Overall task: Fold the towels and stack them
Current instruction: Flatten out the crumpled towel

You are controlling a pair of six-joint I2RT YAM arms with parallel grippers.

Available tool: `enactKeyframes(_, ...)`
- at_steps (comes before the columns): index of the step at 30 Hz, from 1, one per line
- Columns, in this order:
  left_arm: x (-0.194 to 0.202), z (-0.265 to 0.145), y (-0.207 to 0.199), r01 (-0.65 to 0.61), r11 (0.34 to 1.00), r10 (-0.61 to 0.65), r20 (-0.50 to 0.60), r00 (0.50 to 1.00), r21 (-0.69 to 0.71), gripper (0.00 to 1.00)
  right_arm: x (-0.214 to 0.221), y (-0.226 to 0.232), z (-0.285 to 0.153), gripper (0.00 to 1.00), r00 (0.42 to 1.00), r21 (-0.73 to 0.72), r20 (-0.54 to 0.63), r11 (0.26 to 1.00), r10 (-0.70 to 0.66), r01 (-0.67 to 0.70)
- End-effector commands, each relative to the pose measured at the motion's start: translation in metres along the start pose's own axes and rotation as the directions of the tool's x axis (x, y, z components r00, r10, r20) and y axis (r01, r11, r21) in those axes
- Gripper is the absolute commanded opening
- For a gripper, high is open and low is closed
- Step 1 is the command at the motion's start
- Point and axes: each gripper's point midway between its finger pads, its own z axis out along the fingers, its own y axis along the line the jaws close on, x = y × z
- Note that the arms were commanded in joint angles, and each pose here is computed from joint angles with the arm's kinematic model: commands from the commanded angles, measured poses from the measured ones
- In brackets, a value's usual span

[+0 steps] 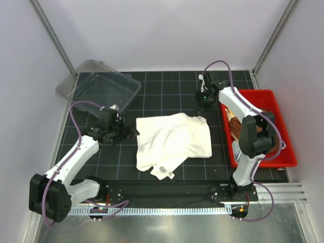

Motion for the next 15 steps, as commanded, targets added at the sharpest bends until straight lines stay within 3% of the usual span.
enactKeyframes(1,-0.018,-0.006,-0.02,-0.028,0.997,0.024,0.051,0.998,0.069,0.84,0.004,0.018,0.003,0.51,1.0,-0.22,-0.008,0.975,-0.029,0.026)
enactKeyframes(7,-0.021,-0.003,-0.023,-0.035,0.996,0.032,0.045,0.998,0.079,0.85,-0.006,0.015,-0.015,0.54,0.998,-0.267,0.056,0.963,-0.019,0.034)
enactKeyframes(15,-0.026,-0.002,-0.034,-0.07,0.991,0.067,0.035,0.997,0.112,0.84,-0.014,0.034,-0.047,0.62,0.971,-0.323,0.22,0.933,-0.089,0.158)
